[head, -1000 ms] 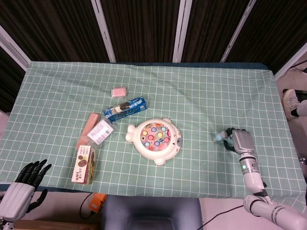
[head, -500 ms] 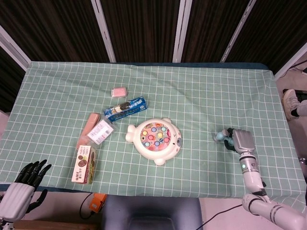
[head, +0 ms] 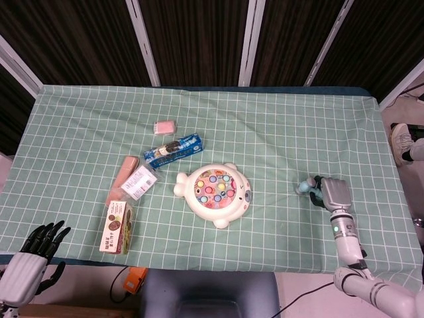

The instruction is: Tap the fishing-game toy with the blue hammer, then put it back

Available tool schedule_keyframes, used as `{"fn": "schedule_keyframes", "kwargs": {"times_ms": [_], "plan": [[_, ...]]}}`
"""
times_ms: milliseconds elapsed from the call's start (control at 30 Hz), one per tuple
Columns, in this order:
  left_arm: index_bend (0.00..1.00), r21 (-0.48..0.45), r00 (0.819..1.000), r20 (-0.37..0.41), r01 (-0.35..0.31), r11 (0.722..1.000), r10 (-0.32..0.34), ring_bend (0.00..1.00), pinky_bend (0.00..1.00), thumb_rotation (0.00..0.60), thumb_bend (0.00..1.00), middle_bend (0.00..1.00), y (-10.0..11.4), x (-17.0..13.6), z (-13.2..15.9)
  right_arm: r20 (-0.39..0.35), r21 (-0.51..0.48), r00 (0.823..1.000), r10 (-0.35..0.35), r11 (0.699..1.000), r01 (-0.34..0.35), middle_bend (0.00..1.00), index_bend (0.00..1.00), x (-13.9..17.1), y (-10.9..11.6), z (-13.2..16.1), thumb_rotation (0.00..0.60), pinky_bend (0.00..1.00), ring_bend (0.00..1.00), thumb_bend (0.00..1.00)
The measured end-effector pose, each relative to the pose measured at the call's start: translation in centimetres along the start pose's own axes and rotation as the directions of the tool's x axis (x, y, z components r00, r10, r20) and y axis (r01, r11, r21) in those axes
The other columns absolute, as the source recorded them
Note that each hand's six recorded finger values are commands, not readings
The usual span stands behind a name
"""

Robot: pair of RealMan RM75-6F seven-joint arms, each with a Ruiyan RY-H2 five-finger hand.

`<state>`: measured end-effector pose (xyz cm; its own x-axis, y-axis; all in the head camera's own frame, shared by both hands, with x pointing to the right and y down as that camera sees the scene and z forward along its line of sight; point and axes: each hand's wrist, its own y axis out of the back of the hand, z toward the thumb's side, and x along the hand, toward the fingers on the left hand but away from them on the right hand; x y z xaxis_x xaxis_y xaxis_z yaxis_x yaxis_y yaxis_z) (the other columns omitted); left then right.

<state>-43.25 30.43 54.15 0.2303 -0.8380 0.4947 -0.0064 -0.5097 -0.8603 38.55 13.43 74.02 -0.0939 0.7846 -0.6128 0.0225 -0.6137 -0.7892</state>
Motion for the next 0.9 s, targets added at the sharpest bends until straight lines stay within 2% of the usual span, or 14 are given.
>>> {"fn": "schedule_keyframes", "kwargs": {"times_ms": [333,600,733,900], "plan": [[0.0,0.001,1.0,-0.004,0.002,1.0,-0.002,0.01,0.1,0.6,0.44,0.0,0.0,0.0,-0.1,-0.02,-0.025,0.999,-0.034,0.999,0.034,0.69,0.98,0.0,1.4,-0.1,0.6,0.7,0.7,0.61],[0.0,-0.001,1.0,-0.006,-0.003,1.0,0.003,0.01,0.1,0.6,0.44,0.0,0.1,0.1,-0.1,-0.061,-0.06,0.995,-0.072,0.996,0.069,0.69,0.98,0.9,4.9,0.6,0.6,0.7,0.7,0.61],[0.0,-0.001,1.0,-0.007,-0.004,1.0,0.004,0.01,0.1,0.6,0.44,0.0,0.1,0.2,-0.2,-0.111,-0.079,0.991,-0.08,0.994,0.071,0.69,0.98,1.8,6.6,2.4,0.6,0.7,0.7,0.61],[0.0,-0.007,1.0,-0.011,-0.003,1.0,0.003,0.01,0.1,0.6,0.44,0.0,0.1,0.4,-0.3,-0.219,-0.083,0.973,-0.076,0.995,0.059,0.69,0.98,3.7,8.8,7.3,0.6,0.7,0.7,0.61]]}}
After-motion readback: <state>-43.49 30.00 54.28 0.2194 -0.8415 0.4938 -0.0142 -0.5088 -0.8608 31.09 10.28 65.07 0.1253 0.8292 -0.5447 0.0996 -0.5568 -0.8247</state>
